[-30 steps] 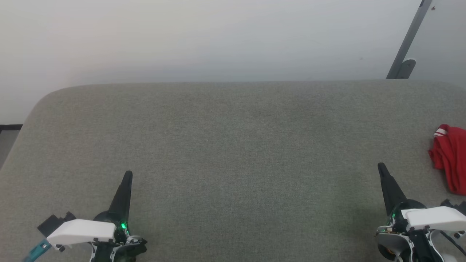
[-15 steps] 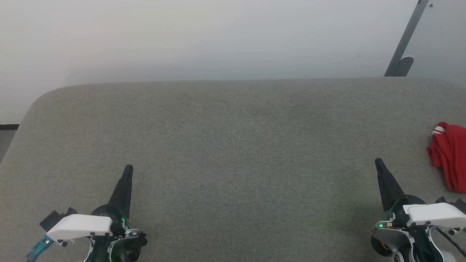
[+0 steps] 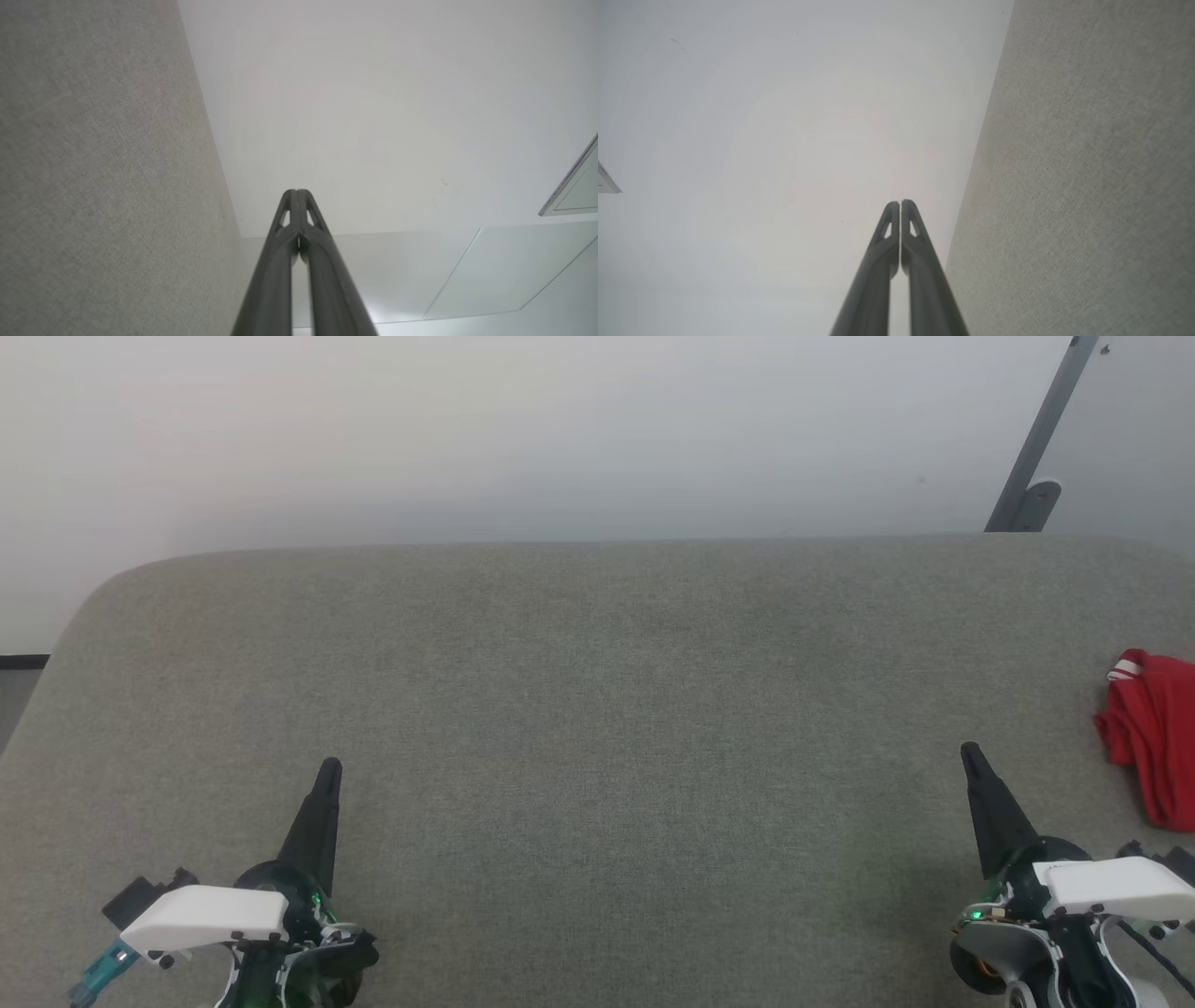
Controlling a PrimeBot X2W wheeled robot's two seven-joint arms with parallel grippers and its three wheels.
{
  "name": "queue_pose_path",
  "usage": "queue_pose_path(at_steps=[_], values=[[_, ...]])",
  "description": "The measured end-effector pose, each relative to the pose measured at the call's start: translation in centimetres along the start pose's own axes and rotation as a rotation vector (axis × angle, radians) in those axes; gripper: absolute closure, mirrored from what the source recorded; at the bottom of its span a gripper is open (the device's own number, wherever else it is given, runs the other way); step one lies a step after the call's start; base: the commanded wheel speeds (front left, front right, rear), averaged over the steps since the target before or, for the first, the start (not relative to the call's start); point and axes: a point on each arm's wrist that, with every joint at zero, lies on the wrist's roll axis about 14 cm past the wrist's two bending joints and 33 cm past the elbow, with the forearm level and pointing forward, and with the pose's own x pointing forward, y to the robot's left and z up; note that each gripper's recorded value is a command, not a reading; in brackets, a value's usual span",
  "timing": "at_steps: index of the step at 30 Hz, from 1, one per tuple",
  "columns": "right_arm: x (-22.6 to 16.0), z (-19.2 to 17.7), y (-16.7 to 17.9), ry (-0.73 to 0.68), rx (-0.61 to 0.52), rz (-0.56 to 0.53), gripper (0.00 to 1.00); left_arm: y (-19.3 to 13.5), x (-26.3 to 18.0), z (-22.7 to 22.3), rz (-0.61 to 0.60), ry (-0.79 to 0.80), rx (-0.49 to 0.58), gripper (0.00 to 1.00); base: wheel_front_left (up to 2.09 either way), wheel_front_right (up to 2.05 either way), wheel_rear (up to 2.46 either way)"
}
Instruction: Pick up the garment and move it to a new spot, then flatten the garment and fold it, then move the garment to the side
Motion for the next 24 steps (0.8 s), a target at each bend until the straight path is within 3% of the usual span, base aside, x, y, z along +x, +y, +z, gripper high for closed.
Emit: queue_pose_path(at_steps=[24], values=[[0.0, -0.02, -0.01, 0.0, 0.0, 0.0, 1.0, 0.01, -0.01, 0.04, 0.0, -0.002, -0.002, 1.0, 0.0, 0.0, 0.0]])
